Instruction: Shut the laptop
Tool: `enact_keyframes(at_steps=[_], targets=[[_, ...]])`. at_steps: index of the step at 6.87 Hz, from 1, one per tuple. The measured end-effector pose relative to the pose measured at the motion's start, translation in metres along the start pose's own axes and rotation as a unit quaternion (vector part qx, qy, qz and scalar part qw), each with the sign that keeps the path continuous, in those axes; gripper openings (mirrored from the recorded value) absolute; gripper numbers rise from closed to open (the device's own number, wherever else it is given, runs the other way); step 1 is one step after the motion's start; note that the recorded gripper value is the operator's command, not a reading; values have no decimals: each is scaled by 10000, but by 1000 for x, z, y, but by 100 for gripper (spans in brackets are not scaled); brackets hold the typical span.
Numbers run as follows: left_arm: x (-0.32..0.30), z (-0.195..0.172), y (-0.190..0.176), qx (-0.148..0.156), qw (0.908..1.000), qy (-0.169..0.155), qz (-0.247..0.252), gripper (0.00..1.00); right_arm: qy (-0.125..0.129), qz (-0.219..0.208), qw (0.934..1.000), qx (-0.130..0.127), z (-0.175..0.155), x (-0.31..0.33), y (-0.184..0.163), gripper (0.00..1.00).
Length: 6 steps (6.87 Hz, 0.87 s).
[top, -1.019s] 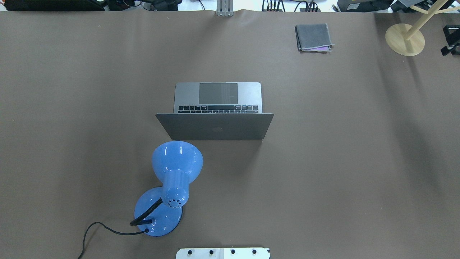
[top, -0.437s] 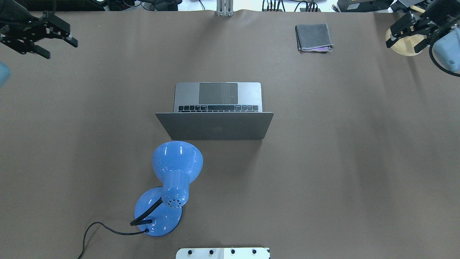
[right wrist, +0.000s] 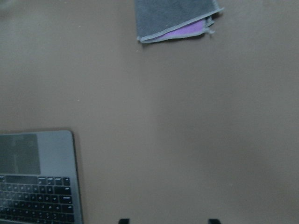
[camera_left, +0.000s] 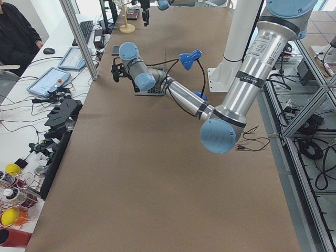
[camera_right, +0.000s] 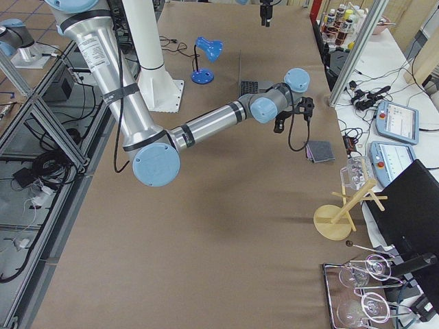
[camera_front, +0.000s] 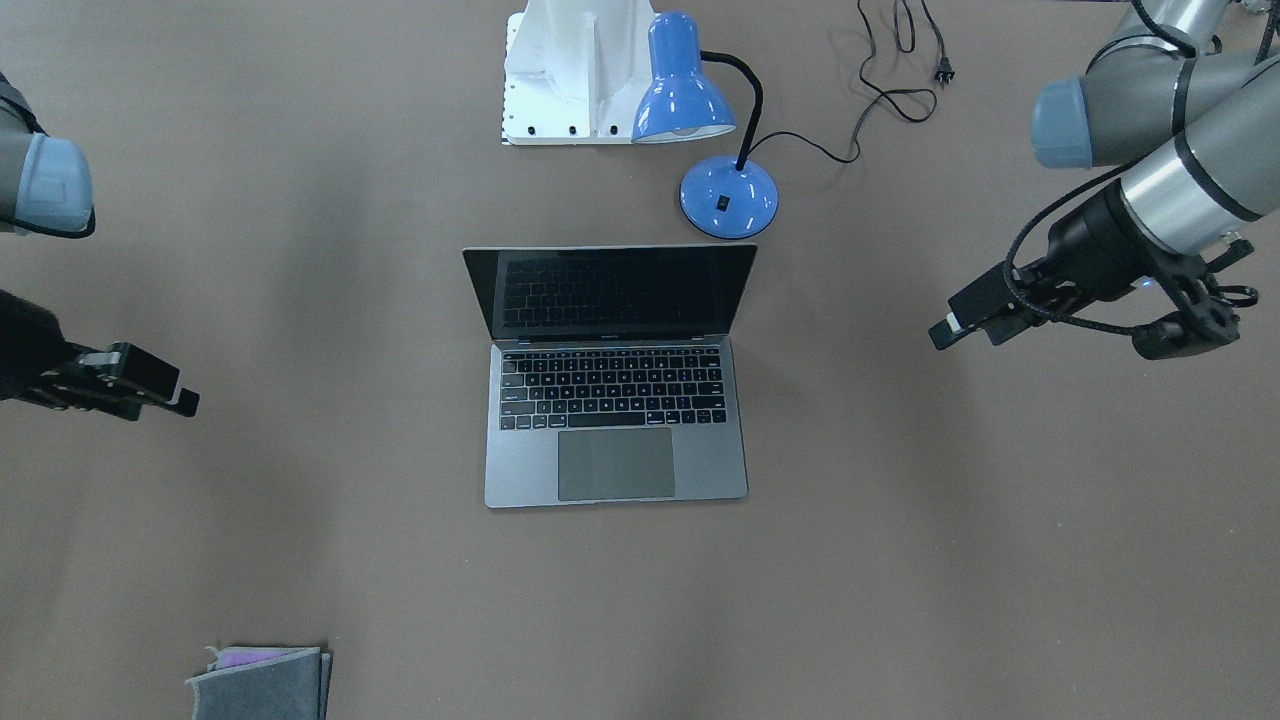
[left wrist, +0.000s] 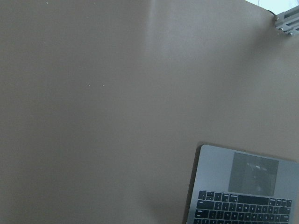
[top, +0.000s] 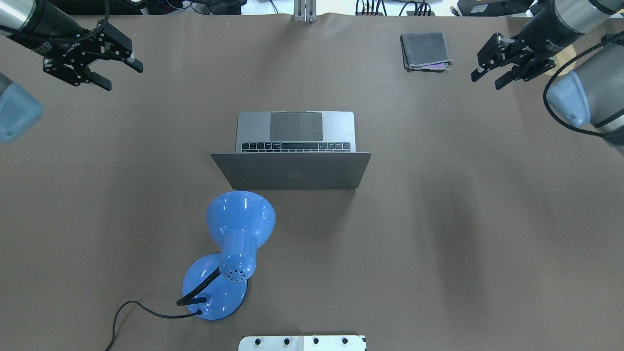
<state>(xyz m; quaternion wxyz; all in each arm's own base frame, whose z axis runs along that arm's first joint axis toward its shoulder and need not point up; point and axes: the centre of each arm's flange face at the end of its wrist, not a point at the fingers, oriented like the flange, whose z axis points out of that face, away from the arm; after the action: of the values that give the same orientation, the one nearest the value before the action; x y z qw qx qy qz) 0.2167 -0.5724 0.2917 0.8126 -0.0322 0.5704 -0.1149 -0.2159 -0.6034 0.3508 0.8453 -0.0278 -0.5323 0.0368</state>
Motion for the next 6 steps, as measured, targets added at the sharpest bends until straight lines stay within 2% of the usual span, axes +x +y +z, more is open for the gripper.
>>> enact_keyframes(at_steps=[1, 3, 4, 6], targets=[[17, 1, 19, -167, 9997, 123, -117, 0, -260, 67, 9995, -167, 5, -31, 25, 0], [47, 11, 59, -464, 9982, 262, -290, 0, -589, 26, 9967, -559, 16, -93, 87, 0], [60, 25, 75, -633, 9969, 261, -389, 0, -655, 22, 9953, -718, 27, -118, 112, 0], [80, 53, 103, -928, 9939, 216, -552, 0, -718, 35, 9938, -848, 40, -154, 147, 0]])
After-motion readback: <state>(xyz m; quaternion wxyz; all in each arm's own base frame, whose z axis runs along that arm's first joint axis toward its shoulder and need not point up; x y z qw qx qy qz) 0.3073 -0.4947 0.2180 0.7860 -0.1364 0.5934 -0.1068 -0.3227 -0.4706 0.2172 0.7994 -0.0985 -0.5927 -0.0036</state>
